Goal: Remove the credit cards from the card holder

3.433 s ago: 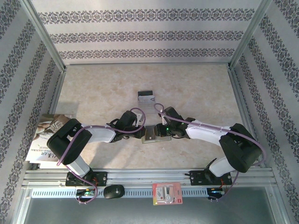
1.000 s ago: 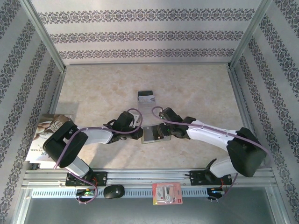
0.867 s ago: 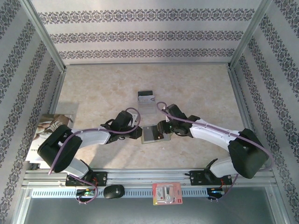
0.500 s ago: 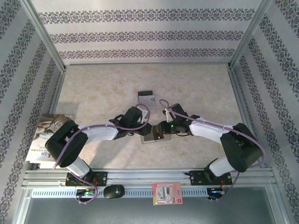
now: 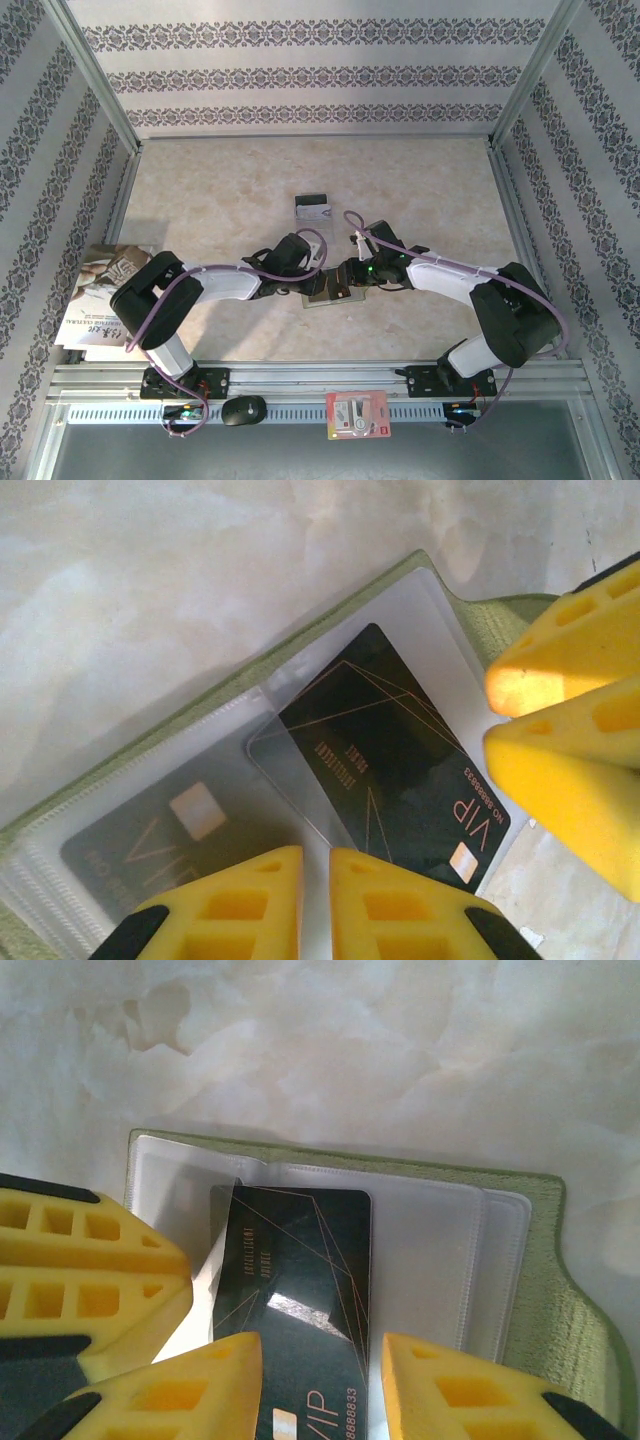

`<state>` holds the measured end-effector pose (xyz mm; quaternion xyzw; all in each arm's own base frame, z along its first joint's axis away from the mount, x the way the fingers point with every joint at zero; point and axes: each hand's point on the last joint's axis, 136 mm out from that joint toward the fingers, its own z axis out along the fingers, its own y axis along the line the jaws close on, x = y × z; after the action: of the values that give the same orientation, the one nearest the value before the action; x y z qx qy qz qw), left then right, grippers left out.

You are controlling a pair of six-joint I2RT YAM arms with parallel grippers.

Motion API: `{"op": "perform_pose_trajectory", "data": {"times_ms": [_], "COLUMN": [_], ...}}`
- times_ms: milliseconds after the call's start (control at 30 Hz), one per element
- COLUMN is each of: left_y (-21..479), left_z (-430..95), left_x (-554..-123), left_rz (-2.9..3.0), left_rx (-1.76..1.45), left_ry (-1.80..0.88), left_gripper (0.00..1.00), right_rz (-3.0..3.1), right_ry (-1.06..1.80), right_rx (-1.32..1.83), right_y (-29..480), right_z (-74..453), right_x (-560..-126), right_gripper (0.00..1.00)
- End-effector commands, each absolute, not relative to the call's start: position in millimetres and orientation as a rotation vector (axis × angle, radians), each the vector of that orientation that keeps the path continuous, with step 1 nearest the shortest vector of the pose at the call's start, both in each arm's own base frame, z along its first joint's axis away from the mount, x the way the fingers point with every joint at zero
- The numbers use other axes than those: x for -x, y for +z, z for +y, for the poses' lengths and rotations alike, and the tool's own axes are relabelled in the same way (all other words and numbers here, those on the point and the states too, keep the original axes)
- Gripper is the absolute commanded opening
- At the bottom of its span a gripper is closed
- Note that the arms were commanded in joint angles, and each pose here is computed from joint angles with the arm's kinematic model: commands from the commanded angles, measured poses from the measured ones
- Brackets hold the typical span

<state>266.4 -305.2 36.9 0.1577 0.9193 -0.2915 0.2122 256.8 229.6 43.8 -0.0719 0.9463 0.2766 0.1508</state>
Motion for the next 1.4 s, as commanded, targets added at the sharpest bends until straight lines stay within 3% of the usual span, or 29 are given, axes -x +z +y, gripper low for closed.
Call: {"op": "perform_pose_trajectory", "data": {"times_ms": [0,633,933,1000,1233,1367], "left_y": [67,11,4,3,6,23], "left_z": [-321,-304,-305,-304,-301,-294], "left_x": [-275,-269,-267,-266,-267,-274], "left_rz": [2.448,2.596,2.610,2.614,2.610,2.563], "left_rx": [-0.478,-0.455,-0.446,-0.446,-0.436,-0.395], "left_ry": [-0.816,-0.692,-0.719,-0.716,-0.725,-0.749], "left_gripper": [0.15,0.08,0.08,0.07,0.08,0.13], "right_rz": [2.726,2.752,2.770,2.768,2.745,2.729], "right_ry": [0.805,0.810,0.967,0.999,0.949,0.898], "right_rx": [0.200,0.211,0.225,0.214,0.136,0.110], "right_y": [39,32,28,28,28,33], "right_z": [228,228,244,246,231,221], "right_x": [-256,-254,-247,-246,-251,-253], "right_gripper": [0.37,0.38,0.36,0.35,0.15,0.11]}}
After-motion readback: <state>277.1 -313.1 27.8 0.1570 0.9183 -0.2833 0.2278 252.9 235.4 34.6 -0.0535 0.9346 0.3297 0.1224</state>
